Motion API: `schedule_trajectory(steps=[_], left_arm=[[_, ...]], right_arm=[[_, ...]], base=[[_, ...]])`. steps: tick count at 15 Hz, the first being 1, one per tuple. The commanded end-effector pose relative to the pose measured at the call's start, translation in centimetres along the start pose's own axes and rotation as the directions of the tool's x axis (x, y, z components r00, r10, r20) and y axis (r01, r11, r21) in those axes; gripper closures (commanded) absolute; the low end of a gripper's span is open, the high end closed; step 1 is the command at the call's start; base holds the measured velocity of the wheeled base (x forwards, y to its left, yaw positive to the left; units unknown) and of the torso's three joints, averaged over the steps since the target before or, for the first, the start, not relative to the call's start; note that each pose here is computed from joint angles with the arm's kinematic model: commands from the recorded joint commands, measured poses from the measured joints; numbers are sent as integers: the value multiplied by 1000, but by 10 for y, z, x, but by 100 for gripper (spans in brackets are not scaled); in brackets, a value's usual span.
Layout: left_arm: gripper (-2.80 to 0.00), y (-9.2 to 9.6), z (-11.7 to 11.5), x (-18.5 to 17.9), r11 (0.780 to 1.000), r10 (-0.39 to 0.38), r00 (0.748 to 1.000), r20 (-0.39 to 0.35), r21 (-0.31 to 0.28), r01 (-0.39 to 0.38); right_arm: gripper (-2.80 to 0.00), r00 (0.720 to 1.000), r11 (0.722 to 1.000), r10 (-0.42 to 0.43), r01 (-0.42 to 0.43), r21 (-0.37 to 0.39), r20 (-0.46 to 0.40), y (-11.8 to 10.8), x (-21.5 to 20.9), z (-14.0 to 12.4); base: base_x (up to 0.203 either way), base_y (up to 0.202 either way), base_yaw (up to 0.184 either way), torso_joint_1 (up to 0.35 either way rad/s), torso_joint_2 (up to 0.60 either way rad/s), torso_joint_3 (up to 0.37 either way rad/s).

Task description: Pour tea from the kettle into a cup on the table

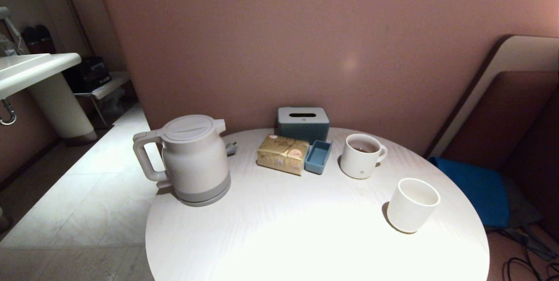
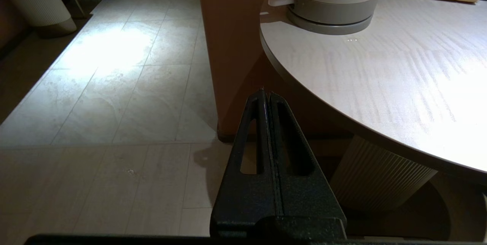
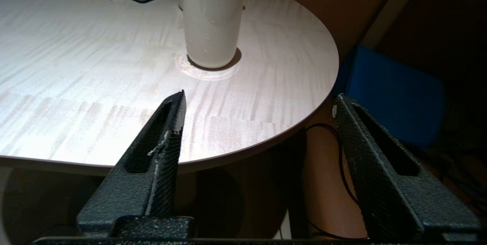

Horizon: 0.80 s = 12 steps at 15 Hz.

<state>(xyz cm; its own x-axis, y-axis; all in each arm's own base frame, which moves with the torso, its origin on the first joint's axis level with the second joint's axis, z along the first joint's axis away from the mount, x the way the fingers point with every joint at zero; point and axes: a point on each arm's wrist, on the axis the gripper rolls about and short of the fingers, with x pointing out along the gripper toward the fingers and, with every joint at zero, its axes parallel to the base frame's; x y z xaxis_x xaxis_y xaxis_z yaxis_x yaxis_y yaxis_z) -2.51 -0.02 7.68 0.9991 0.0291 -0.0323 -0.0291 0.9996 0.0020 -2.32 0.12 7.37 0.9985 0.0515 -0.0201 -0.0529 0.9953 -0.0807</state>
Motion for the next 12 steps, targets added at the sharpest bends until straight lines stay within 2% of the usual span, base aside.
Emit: schedule_trajectory(steps=[1, 12], left_arm=[[0, 0, 0, 0, 1000, 1, 1000, -1, 0, -1], [0, 0, 0, 0, 1000, 0, 1000, -1, 0, 0]], right_arm=[[-280, 1000, 1000, 1, -1, 2, -3, 0, 0, 0], [-280, 1000, 1000, 0, 0, 9, -1, 0, 0, 0]], base=[[0, 0, 0, 0, 0, 0], [0, 0, 0, 0, 0, 0]])
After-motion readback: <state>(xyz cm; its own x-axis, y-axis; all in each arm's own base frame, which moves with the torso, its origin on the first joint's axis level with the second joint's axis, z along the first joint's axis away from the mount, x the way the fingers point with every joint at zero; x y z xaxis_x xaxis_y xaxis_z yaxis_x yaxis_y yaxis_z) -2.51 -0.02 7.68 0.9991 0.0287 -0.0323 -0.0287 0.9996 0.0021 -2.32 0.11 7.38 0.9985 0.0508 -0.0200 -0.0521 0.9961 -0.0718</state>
